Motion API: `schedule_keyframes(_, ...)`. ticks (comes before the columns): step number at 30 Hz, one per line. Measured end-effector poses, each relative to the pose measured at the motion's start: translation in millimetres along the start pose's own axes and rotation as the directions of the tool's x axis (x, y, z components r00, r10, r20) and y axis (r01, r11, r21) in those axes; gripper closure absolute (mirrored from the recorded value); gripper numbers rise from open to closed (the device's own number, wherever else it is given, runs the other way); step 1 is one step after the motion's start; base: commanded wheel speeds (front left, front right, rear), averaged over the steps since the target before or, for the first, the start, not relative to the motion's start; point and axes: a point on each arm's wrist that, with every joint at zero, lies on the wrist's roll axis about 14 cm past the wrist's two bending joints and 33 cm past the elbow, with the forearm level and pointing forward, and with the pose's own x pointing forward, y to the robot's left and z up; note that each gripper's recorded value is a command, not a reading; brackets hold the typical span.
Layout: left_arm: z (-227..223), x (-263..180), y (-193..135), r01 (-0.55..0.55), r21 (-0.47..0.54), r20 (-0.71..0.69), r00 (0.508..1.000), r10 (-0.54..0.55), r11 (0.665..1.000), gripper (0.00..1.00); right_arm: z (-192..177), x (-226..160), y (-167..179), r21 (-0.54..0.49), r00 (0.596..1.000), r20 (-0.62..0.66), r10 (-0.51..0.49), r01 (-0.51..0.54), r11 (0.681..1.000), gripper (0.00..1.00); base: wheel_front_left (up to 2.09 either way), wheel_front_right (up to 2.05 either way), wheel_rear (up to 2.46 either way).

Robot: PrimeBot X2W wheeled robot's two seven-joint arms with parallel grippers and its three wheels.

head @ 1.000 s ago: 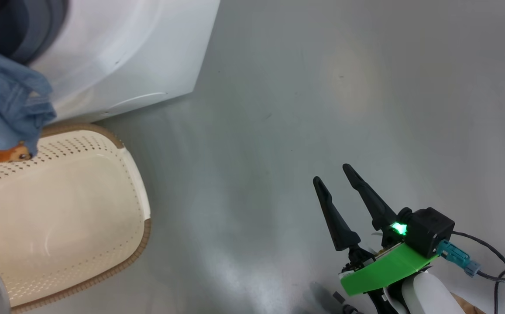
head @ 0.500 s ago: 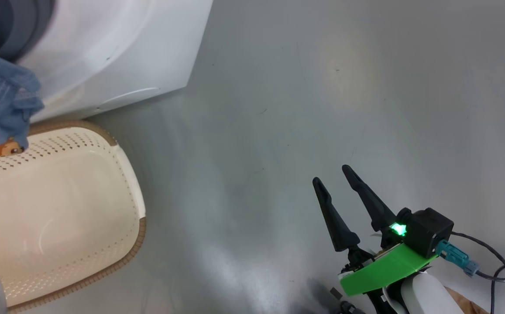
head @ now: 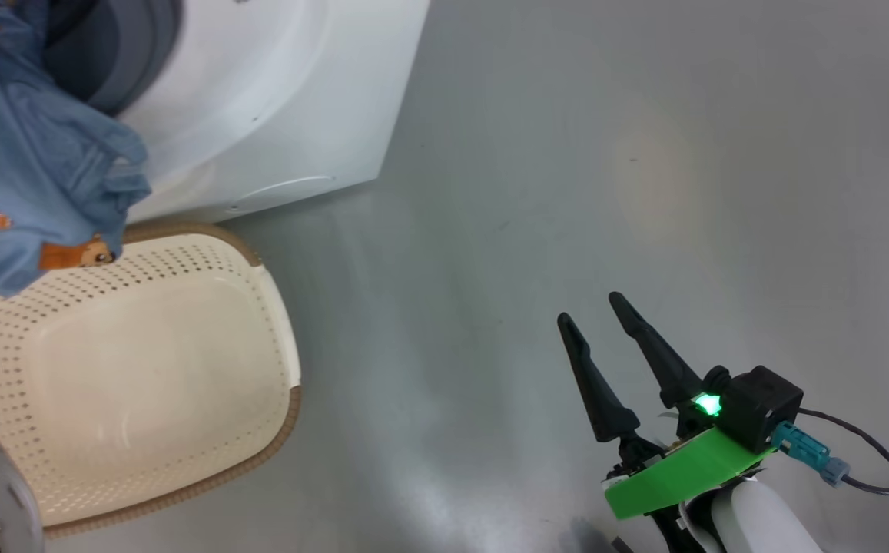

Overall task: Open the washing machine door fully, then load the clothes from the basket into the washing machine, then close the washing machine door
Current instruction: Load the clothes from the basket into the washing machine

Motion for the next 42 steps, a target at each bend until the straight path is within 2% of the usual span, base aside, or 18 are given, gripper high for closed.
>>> schedule_keyframes(3,5,-7,-1,0.01,0.045,0.007,1.0,-0.011,0.999,0.0,2,3,2,-0.001,1.0,0.007,0.01,-0.01,1.0,0.0,0.0,0.0,0.0)
schedule_keyframes(13,-21,-59,5,0.05,0.053,-0.046,0.998,-0.048,0.997,0.0,16,25,27,-0.01,0.993,0.053,0.109,-0.109,0.994,0.0,0.0,0.0,0.0)
schedule_keyframes(26,-28,-129,54,-0.002,0.053,-0.018,1.0,0.003,0.999,0.0,19,53,43,-0.044,0.98,0.072,0.188,-0.185,0.982,0.0,0.0,0.0,0.0)
schedule_keyframes(34,-52,-189,68,-0.062,0.018,-0.076,0.995,0.064,0.998,0.0,27,58,41,-0.07,0.976,0.098,0.193,-0.187,0.98,0.0,0.0,0.0,0.0)
schedule_keyframes(42,-46,-241,73,-0.122,0.004,-0.077,0.99,0.122,0.993,0.0,35,48,30,-0.075,0.981,0.112,0.157,-0.149,0.986,0.0,0.0,0.0,0.0)
